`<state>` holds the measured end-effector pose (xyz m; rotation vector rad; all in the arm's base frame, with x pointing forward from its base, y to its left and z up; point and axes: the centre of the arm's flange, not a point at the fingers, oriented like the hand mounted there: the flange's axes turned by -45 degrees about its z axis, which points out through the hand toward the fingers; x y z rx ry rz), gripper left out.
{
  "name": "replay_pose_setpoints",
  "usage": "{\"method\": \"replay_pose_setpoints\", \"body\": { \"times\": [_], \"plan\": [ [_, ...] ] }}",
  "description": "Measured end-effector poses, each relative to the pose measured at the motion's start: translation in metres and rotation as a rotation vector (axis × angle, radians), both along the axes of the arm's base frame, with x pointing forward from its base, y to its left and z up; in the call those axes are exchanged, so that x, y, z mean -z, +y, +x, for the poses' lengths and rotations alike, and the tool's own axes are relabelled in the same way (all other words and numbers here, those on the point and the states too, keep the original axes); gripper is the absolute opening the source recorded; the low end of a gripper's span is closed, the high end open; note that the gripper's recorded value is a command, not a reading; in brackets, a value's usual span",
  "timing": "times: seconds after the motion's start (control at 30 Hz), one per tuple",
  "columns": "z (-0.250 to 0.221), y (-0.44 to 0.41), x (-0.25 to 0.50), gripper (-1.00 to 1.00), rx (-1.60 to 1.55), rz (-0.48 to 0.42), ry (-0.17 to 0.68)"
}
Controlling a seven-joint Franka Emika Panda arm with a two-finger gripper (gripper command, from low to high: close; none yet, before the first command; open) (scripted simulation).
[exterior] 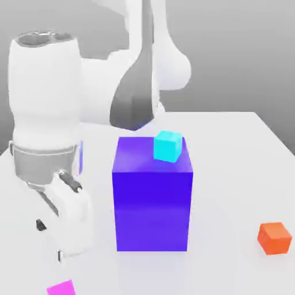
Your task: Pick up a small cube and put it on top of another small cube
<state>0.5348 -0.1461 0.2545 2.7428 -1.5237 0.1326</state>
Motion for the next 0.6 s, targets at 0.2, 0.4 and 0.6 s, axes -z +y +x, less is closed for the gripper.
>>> {"method": "replay_pose_setpoints", "body": {
  "times": [0.2,0.4,0.6],
  "plan": [
    [-0.009,-0.012,0.099,0.0,0.114,0.046,0.069],
    [-0.01,-0.012,0.123,-1.0,0.116,0.046,0.069],
    [-0.01,-0.013,0.086,-1.0,0.117,0.047,0.069]
  ]
}}
